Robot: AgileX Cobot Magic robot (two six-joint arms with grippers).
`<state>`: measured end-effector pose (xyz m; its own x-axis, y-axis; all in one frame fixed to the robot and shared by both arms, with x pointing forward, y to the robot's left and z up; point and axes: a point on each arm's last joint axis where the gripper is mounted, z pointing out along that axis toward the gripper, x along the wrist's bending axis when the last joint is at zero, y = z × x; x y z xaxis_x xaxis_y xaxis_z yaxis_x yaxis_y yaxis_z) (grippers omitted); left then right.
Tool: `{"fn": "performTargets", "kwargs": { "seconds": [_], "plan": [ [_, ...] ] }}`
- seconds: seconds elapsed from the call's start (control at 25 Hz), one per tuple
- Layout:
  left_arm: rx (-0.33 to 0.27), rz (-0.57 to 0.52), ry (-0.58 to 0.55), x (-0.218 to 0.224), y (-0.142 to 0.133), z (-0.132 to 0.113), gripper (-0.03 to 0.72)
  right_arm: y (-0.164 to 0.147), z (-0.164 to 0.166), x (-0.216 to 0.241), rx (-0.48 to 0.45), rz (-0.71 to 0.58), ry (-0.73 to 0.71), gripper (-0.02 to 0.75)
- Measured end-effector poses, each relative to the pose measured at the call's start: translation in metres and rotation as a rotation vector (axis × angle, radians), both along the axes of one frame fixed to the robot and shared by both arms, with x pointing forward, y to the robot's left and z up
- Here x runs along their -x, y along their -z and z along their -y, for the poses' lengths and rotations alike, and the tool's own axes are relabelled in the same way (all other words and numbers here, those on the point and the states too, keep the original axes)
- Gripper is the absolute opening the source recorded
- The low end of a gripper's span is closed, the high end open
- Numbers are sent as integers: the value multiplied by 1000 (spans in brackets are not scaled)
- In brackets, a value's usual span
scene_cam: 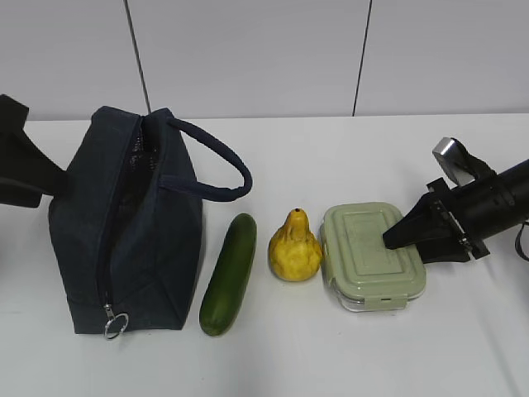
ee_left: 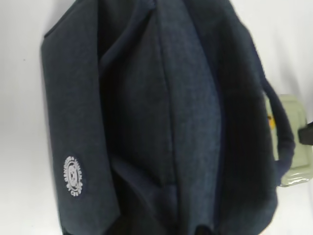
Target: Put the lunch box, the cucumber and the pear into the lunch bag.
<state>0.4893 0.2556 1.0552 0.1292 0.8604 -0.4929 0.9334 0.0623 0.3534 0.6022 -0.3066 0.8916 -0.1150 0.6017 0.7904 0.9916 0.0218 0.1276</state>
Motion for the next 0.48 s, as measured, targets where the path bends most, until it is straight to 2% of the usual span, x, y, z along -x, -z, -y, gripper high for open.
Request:
{"fn": "performTargets", "kwargs": {
  "seconds": [0.16, 0.32, 0.4, 0.48],
  "plan": [
    [-15, -41, 28, -5, 10, 4, 252, 0, 0, 0, -1, 0, 1, 386],
    [-30, -41, 94, -3, 13, 21, 252, 0, 0, 0, -1, 0, 1, 386],
    [-46, -46, 110, -3, 15, 27, 225, 0, 0, 0, -1, 0, 1, 386],
    [-70, -79, 113, -4, 21, 31, 165, 0, 0, 0, -1, 0, 1, 386]
  ]
}}
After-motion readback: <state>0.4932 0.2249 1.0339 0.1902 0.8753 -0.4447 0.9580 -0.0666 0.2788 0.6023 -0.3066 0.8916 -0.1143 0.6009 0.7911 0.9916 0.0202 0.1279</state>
